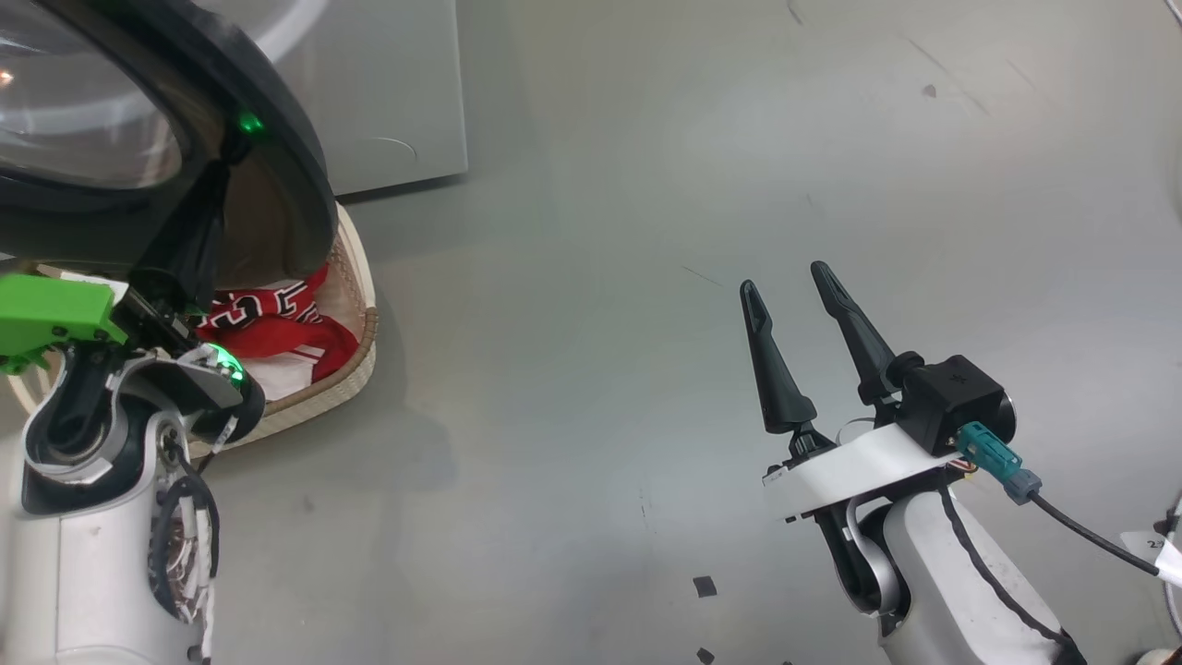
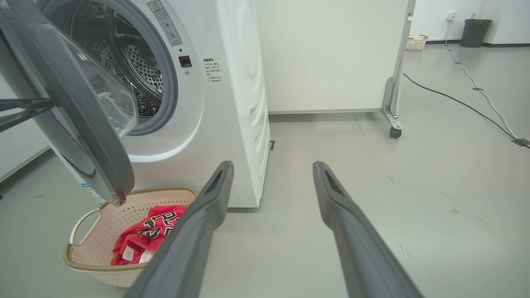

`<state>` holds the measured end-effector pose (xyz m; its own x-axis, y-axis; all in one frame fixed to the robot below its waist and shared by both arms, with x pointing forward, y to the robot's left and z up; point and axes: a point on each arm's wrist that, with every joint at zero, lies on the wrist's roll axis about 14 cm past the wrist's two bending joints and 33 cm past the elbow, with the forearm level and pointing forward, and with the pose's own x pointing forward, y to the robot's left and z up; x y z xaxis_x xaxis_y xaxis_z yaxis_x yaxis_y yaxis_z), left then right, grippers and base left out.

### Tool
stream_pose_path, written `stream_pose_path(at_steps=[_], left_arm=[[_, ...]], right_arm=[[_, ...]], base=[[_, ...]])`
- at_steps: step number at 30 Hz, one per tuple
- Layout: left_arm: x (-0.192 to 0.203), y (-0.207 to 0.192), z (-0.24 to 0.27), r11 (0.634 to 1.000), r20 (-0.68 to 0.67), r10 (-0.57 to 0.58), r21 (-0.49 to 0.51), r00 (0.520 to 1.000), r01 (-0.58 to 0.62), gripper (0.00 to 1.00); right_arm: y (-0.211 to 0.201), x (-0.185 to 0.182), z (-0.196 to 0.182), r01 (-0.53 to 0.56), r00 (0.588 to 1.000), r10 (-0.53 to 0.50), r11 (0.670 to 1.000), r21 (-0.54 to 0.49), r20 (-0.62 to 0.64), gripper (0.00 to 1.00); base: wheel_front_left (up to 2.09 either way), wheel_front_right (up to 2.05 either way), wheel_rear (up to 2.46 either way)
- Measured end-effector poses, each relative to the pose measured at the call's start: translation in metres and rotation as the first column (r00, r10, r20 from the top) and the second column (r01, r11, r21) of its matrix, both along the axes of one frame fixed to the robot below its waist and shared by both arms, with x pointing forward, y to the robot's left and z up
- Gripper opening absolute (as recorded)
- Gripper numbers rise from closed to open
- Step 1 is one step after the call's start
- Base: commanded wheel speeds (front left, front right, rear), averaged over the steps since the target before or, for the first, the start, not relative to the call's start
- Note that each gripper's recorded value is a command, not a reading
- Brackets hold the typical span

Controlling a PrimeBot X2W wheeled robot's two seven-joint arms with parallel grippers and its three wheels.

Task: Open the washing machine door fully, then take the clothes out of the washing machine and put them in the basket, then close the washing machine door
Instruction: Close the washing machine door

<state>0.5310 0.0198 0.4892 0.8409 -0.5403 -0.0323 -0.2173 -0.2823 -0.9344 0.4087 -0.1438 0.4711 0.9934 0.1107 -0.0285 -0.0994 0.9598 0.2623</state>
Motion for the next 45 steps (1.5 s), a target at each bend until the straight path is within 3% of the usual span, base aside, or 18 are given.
stream_pose_path(at_steps=[7,19,31,35,38,41,42,45], left_arm=[[0.027,-0.020,-0.014,1.000,-0.014,0.003,0.026,1.000,-0.002,0.00],[0.069,-0.046,-0.024,0.999,-0.042,0.039,-0.013,0.998,-0.040,0.00],[0.056,-0.054,-0.030,0.999,-0.054,-0.011,0.036,0.998,0.013,0.00],[0.036,-0.060,-0.032,0.987,-0.005,-0.080,0.140,0.997,0.080,0.00],[0.015,-0.057,-0.047,0.945,0.035,-0.135,0.304,0.990,0.118,0.00],[0.005,-0.034,-0.056,0.870,0.097,-0.160,0.485,0.982,0.094,0.00],[0.001,-0.022,-0.054,0.811,0.158,-0.189,0.582,0.969,0.063,0.00],[-0.008,-0.005,-0.048,0.690,0.252,-0.253,0.724,0.934,-0.009,0.00]], right_arm=[[-0.013,-0.003,-0.009,0.042,0.999,-0.041,0.999,0.004,-0.033,1.00],[-0.040,-0.005,-0.018,0.137,0.988,-0.137,0.991,-0.005,-0.070,1.00],[-0.041,-0.001,-0.011,0.143,0.989,-0.143,0.990,-0.013,-0.042,1.00],[-0.037,0.002,-0.006,0.129,0.991,-0.129,0.992,-0.015,-0.025,1.00],[-0.034,0.003,-0.001,0.120,0.993,-0.120,0.993,-0.017,-0.010,1.00],[-0.030,0.006,0.004,0.107,0.994,-0.107,0.994,-0.010,0.008,1.00],[-0.026,0.007,0.007,0.093,0.995,-0.093,0.996,-0.005,0.019,1.00],[-0.018,0.009,0.012,0.063,0.997,-0.063,0.998,-0.004,0.036,1.00]], base=[[0.00,0.00,0.00],[0.00,0.00,0.00],[0.00,0.00,0.00],[0.00,0.00,0.00],[0.00,0.00,0.00],[0.00,0.00,0.00],[0.00,0.00,0.00],[0.00,0.00,0.00]])
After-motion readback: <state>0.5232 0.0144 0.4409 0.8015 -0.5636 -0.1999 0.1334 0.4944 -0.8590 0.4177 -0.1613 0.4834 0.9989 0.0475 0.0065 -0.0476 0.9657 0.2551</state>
